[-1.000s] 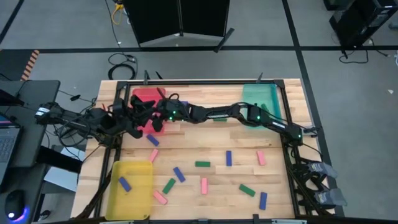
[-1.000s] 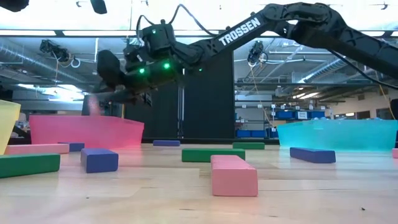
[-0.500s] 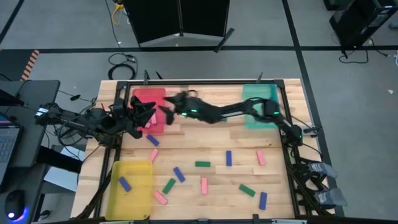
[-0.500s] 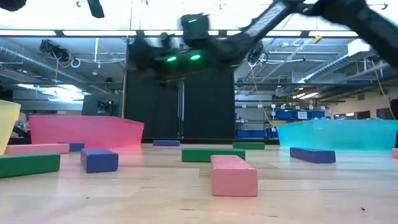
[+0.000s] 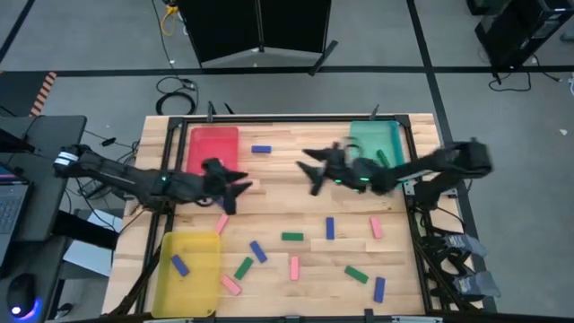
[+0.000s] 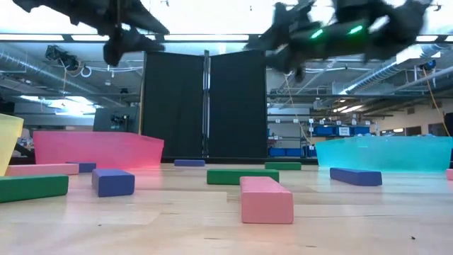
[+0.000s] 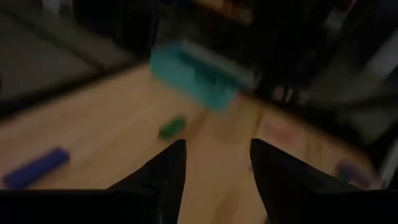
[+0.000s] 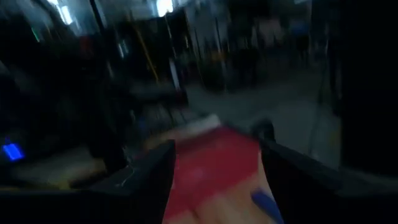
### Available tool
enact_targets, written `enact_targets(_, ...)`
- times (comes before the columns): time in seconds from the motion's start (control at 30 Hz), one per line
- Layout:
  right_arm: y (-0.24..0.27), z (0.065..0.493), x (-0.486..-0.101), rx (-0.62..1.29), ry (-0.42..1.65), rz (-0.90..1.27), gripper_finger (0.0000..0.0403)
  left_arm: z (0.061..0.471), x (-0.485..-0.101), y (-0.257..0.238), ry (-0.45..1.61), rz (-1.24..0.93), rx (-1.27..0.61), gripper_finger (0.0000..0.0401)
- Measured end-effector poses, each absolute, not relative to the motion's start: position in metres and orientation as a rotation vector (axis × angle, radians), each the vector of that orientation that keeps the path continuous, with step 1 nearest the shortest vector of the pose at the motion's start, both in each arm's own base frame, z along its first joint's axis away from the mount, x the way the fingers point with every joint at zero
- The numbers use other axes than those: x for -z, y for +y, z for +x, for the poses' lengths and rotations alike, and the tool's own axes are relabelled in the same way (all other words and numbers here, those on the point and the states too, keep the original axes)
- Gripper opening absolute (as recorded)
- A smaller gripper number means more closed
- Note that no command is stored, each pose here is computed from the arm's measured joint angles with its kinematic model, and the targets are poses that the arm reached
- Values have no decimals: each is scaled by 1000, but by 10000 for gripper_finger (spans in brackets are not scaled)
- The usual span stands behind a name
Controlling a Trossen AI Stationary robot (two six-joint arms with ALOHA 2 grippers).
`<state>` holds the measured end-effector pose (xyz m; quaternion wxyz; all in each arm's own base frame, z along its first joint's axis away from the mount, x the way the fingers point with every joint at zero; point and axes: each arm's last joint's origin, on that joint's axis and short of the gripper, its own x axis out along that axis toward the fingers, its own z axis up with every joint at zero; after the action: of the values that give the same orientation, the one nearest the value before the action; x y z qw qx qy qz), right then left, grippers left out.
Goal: Sort blocks
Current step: Put the blue block into the yellow bin
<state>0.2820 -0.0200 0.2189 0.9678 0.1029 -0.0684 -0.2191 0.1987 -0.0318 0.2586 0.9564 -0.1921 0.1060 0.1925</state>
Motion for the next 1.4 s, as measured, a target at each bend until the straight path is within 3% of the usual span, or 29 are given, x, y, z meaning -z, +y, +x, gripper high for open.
enact_targets(0.23,3,210,-231,433,-302,261,250,245,-240,-59,623,-182,-156,188)
enact_targets(0.5,16,185,-223,459,-303,276,250,285,-212,-107,975,42,50,222)
enact_targets(0.67,18,185,-221,469,-295,272,250,303,-201,-143,1053,208,190,270)
enact_targets(0.87,18,186,-220,471,-288,272,250,315,-185,-164,1163,299,227,309)
enact_targets(1.4,18,186,-220,467,-289,279,250,326,-144,-167,1289,297,246,274)
